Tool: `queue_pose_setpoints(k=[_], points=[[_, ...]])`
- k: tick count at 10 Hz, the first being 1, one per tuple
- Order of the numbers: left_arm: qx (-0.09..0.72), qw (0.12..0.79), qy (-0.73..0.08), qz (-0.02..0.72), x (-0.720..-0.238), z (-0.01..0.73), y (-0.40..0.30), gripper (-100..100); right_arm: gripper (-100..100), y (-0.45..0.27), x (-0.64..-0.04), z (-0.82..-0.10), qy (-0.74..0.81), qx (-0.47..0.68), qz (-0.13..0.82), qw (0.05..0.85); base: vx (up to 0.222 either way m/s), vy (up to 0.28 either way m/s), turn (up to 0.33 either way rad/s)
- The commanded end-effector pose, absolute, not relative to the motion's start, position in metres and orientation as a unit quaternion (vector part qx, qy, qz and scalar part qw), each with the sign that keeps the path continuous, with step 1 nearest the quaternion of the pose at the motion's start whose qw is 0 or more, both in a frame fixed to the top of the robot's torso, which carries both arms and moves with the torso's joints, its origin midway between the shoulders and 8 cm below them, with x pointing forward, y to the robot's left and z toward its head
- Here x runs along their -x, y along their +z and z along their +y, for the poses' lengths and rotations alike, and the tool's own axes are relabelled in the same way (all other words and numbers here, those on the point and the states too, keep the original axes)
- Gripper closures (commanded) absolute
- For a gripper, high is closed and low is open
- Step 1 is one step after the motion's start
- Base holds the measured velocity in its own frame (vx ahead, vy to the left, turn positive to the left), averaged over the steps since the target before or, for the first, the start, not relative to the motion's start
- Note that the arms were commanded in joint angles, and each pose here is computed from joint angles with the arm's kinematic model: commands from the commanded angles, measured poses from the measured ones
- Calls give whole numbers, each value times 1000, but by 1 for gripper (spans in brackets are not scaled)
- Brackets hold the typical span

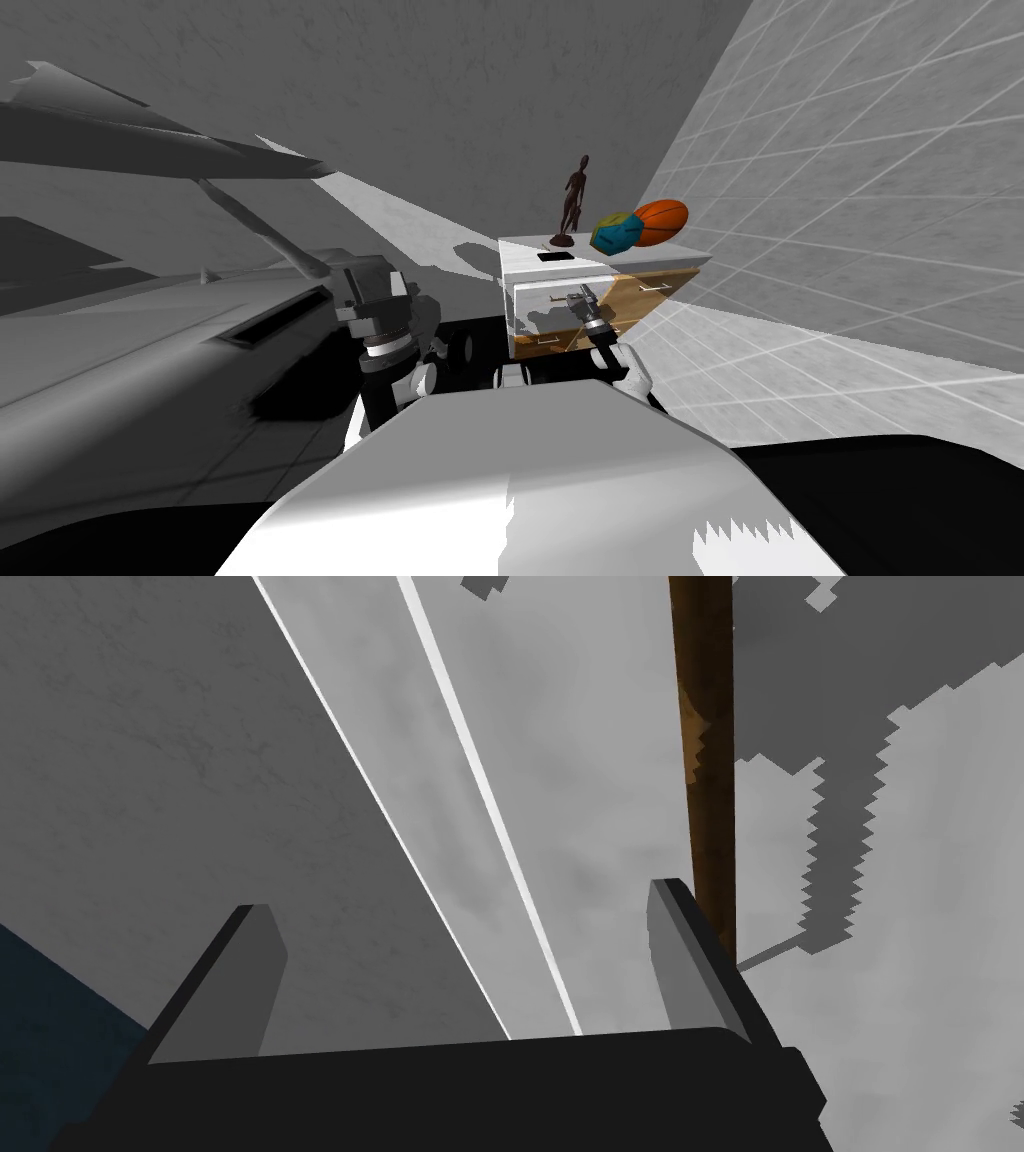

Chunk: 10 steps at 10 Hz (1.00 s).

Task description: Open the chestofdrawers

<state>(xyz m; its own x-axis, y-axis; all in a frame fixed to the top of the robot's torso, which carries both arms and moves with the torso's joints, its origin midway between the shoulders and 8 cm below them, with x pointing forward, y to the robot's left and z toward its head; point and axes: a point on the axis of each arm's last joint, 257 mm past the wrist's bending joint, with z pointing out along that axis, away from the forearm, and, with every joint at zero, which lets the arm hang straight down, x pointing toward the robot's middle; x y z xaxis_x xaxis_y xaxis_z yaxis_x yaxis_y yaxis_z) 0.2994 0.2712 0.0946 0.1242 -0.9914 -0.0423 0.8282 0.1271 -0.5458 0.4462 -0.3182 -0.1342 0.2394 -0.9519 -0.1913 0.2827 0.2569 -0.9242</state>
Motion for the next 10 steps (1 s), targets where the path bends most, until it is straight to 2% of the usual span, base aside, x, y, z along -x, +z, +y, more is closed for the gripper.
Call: queue_pose_setpoints(k=[1, 10], points=[[200, 723, -630, 204, -299, 271, 95, 0, -100, -155, -446, -323, -482, 424, 417, 643, -7, 42, -11], [200, 723, -630, 204, -299, 271, 95, 0, -100, -206, -446, -318, -520, 443, 441, 582, -4, 35, -12]])
